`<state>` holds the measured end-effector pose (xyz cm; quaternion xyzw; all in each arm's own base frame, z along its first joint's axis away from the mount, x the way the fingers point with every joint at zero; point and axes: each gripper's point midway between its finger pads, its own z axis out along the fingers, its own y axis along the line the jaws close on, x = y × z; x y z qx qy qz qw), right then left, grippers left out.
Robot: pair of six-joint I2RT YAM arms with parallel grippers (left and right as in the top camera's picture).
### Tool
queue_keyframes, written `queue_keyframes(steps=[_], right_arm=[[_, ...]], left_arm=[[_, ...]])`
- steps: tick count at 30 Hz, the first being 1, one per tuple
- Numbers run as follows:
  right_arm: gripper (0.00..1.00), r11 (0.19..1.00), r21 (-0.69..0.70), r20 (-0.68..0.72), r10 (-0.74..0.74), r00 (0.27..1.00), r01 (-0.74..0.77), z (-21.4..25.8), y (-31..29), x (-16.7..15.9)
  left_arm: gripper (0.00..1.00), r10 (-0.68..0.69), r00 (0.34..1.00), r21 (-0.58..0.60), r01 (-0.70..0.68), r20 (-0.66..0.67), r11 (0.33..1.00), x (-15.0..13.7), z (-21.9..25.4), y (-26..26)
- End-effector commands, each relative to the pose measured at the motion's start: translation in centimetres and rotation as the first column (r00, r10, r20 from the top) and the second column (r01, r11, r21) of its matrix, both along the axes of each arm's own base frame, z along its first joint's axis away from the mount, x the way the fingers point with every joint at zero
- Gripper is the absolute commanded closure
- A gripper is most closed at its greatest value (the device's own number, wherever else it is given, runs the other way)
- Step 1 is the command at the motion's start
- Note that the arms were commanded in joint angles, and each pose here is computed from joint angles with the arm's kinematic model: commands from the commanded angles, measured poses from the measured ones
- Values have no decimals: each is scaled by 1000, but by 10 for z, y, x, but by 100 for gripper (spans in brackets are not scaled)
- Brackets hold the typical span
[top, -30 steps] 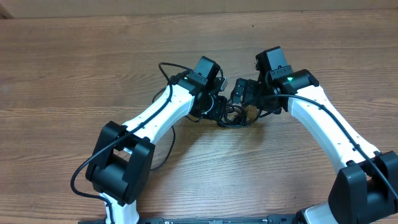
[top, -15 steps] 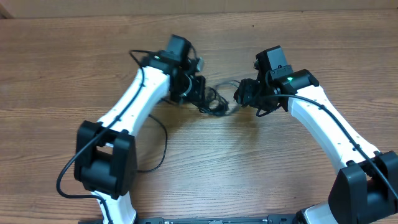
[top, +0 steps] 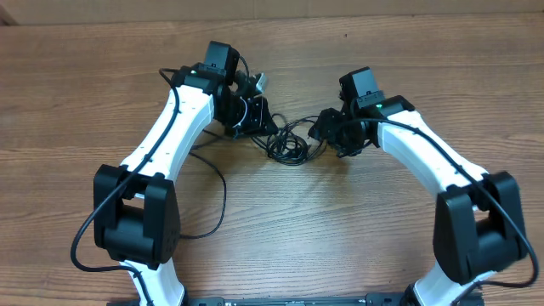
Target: Untangle cables
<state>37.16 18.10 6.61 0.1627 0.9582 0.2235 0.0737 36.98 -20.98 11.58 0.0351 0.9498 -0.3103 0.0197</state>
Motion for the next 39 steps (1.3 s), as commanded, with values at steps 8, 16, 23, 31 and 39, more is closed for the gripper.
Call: queue_keyframes(steps=[8, 16, 23, 31, 39], right_arm=[[58, 998, 12, -5, -63, 998, 63, -20, 3, 14], [70, 997, -30, -66, -69, 995, 67, -55, -1, 12], [96, 997, -40, -90, -69, 994, 66, -64, -2, 8], [88, 998, -18, -108, -58, 992, 56, -62, 2, 5], [56, 988, 150, -40, 50, 998, -43, 15, 11, 23]], left_arm=[[49, -17, 998, 183, 7, 57, 983, -6, -7, -7], [96, -76, 997, 194, 72, 13, 978, -16, -34, -33], [96, 2, 993, 97, -13, 114, 995, 18, 32, -22], [96, 105, 940, 13, -115, 326, 993, 40, 150, 13], [59, 153, 924, 5, -165, 351, 986, 33, 176, 36]])
